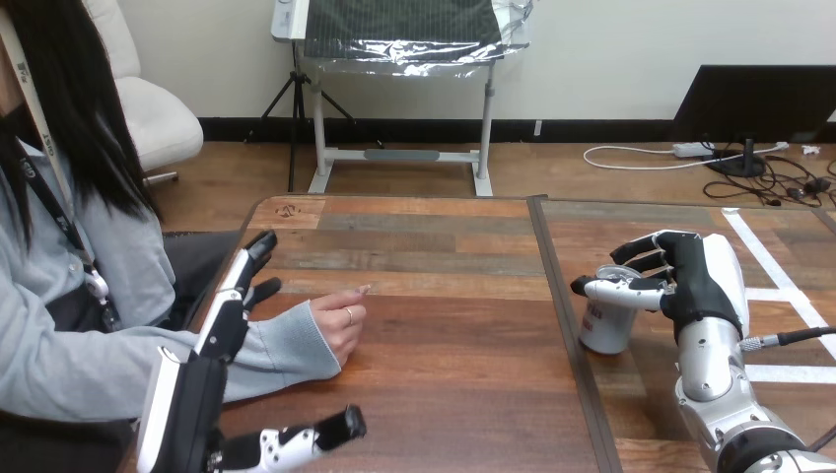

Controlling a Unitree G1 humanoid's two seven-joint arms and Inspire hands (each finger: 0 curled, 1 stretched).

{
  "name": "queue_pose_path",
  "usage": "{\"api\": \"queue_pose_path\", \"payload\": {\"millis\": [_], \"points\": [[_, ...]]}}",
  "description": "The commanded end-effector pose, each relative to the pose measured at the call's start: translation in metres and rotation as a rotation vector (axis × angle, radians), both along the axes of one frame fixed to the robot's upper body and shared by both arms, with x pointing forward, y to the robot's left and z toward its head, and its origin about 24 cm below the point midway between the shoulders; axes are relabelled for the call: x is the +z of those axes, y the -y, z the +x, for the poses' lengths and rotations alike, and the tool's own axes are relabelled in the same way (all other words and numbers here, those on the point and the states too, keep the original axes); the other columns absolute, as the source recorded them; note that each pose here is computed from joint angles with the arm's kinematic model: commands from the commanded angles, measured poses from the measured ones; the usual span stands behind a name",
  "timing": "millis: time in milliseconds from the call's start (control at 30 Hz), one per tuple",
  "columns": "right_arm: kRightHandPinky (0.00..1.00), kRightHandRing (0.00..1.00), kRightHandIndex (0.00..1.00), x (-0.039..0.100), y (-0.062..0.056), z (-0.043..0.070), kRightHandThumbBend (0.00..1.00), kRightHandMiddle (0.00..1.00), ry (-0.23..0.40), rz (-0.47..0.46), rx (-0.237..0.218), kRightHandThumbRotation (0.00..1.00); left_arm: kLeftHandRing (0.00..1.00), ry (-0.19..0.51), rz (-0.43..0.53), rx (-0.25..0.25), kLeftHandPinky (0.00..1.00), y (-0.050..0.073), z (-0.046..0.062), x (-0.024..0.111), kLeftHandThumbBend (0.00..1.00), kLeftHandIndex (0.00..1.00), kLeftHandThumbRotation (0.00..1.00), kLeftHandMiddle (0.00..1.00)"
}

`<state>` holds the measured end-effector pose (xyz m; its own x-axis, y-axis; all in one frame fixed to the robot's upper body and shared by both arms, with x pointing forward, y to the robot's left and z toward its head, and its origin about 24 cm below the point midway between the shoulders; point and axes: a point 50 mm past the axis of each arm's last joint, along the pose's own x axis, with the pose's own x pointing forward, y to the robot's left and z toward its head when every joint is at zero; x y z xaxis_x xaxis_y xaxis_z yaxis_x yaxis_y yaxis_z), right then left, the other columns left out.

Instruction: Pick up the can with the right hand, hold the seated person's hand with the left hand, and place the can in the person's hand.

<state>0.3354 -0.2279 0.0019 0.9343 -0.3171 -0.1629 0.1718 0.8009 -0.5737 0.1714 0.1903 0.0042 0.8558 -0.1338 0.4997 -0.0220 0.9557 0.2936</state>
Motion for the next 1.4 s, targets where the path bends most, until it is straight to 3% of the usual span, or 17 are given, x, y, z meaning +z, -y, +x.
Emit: {"api": "queue_pose_path", "payload": {"millis": [0,533,1067,1367], "points": [[0.36,0.43,0.5,0.041,-0.005,0.024,0.87,0.51,0.181,-0.005,0.035,0.0,0.94,0.08,0.047,0.049,0.86,-0.002,0.012,0.018,1.0,0.94,0.47,0.95],[0.37,0.42,0.5,0.043,-0.012,0.025,0.87,0.5,0.209,-0.009,0.07,0.0,0.94,0.079,0.088,0.103,0.88,-0.007,0.019,0.025,1.0,0.95,0.41,0.95],[0.43,0.48,0.51,0.038,-0.012,0.022,0.86,0.52,0.183,-0.02,0.084,0.0,0.94,0.092,0.096,0.109,0.88,-0.011,0.023,0.031,1.0,0.94,0.41,0.94],[0.48,0.54,0.57,0.034,-0.011,0.021,0.86,0.56,0.153,0.01,0.078,0.0,0.93,0.093,0.098,0.103,0.86,-0.011,0.023,0.031,1.0,0.94,0.42,0.94]]}}
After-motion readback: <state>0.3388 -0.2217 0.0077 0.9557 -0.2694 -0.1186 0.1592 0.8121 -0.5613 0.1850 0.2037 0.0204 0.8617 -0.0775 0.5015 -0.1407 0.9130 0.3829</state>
